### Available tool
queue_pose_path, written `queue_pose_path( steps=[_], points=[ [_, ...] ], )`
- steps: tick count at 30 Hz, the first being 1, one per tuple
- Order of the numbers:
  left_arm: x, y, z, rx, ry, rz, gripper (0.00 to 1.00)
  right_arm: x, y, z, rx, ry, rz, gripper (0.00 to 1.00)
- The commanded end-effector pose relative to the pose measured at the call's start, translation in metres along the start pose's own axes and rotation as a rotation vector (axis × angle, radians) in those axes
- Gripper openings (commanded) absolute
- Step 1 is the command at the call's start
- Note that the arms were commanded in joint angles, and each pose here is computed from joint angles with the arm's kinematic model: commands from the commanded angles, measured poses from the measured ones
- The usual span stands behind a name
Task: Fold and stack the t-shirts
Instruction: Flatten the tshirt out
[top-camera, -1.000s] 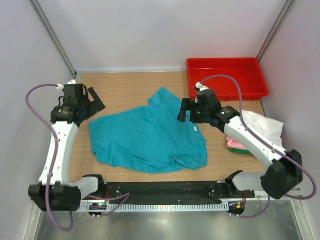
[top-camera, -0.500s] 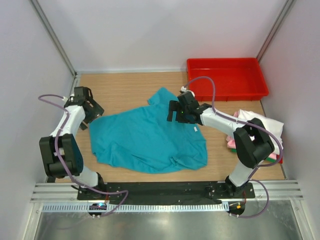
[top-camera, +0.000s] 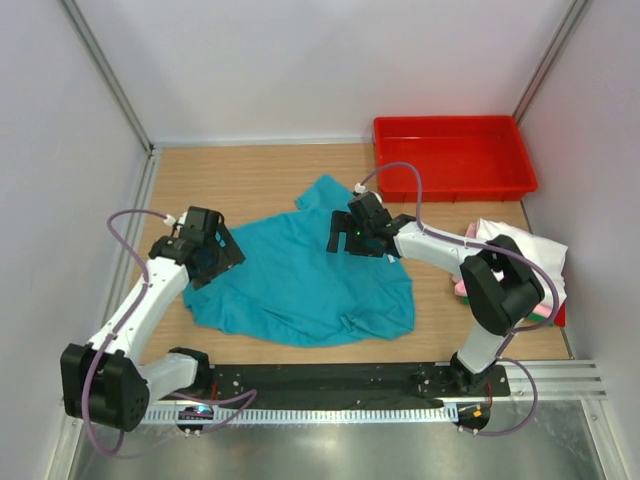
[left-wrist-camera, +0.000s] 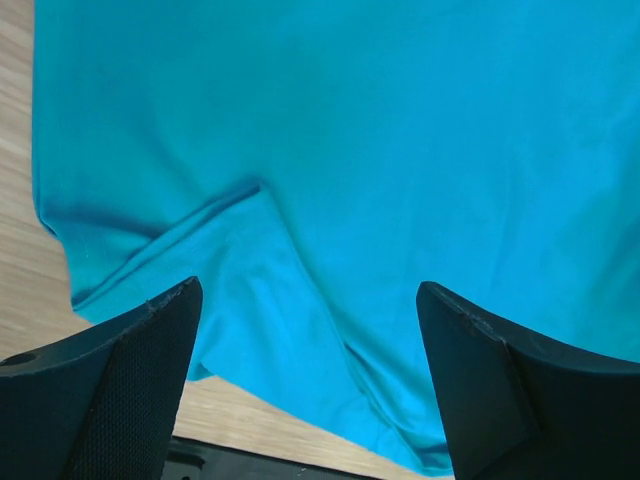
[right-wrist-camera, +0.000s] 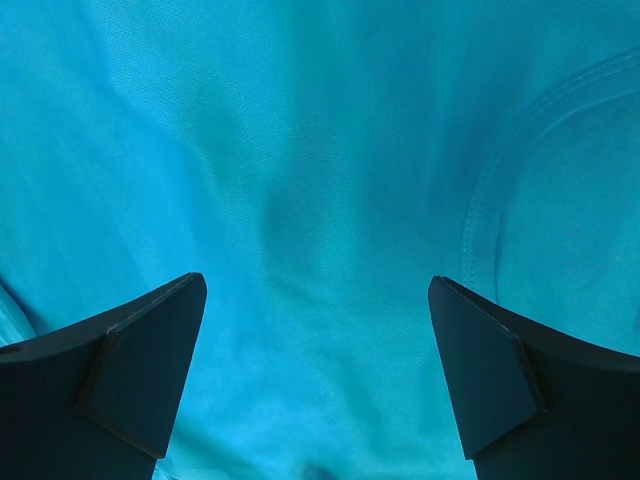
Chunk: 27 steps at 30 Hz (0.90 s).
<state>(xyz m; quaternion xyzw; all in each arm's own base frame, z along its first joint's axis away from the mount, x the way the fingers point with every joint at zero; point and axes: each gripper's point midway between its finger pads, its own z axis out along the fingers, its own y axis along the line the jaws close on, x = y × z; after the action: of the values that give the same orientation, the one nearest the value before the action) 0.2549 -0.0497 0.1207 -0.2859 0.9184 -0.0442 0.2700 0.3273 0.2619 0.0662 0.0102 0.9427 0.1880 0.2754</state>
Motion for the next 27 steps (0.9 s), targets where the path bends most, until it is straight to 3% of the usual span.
queue_pose_path(
  steps=[1,6,23,27],
  points=[
    [0.026,0.026,0.014,-0.139,0.058,0.009,0.88,-0.008,0.015,0.006,-0.037,-0.022,0.018,1.0],
    [0.034,0.03,0.04,-0.172,0.088,0.06,0.79,-0.011,0.019,0.002,-0.018,-0.024,-0.013,1.0],
    [0.037,0.026,0.073,-0.218,0.125,0.084,0.58,-0.002,0.035,-0.006,-0.044,-0.015,-0.034,1.0],
    [0.037,0.03,0.078,-0.235,0.111,0.076,0.48,0.002,0.03,-0.013,-0.036,-0.031,-0.024,1.0]
  ],
)
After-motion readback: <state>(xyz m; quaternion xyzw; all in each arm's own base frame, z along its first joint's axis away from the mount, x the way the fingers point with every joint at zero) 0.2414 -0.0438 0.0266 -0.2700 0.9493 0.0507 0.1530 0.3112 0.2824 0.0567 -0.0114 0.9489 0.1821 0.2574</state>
